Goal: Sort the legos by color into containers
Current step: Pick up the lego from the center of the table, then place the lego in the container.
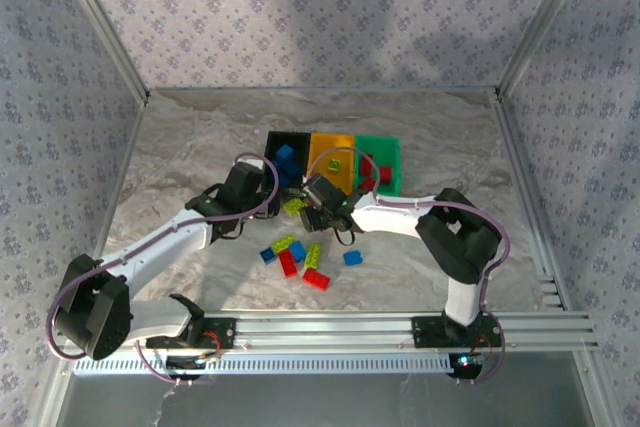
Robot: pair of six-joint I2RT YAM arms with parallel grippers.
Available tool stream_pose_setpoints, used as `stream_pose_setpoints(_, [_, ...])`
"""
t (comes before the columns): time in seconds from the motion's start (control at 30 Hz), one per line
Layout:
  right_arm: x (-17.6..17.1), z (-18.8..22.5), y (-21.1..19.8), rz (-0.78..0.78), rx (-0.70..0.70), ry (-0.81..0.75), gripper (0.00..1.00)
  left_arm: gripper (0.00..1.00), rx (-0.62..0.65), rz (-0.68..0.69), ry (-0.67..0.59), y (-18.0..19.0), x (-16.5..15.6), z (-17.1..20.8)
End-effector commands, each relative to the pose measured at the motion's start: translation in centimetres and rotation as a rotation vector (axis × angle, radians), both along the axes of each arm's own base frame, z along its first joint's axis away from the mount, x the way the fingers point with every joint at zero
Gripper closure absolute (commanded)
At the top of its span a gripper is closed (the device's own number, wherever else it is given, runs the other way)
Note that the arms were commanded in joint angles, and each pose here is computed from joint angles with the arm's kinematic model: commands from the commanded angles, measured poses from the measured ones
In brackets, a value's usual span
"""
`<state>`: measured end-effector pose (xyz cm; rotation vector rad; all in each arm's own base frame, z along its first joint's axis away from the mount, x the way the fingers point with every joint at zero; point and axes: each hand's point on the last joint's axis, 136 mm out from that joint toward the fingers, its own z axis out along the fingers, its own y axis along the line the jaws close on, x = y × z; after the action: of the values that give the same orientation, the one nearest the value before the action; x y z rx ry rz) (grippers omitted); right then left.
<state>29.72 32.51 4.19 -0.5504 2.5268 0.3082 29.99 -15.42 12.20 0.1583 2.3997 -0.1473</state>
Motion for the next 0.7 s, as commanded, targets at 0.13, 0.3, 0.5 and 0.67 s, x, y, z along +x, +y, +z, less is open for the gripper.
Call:
stream_pose_setpoints(0.13, [-0.5,1.6,-1.6,-0.026,-0.028,-0.029,0.57,0.21,0.004,-0.003,-0.028,0.2,-0.2,0.2])
stream_pose_setpoints(0.3, [-0.1,6.3,-3.7,-0.058,0.01,-0.116,0.56,0.21,-0.014,-0.006,-0.025,0.0,-0.2,0.2])
stream_pose_setpoints(0.5, [2.6,11.0,-9.3,-0.182,0.062,-0.199,0.54,0.21,-0.045,-0.016,-0.014,-0.7,-0.4,-0.3])
stream_pose_setpoints(0.67, [5.6,11.9,-13.5,-0.29,0.119,-0.199,0.53,0.21,-0.071,-0.032,0.007,-1.4,-0.9,-0.9])
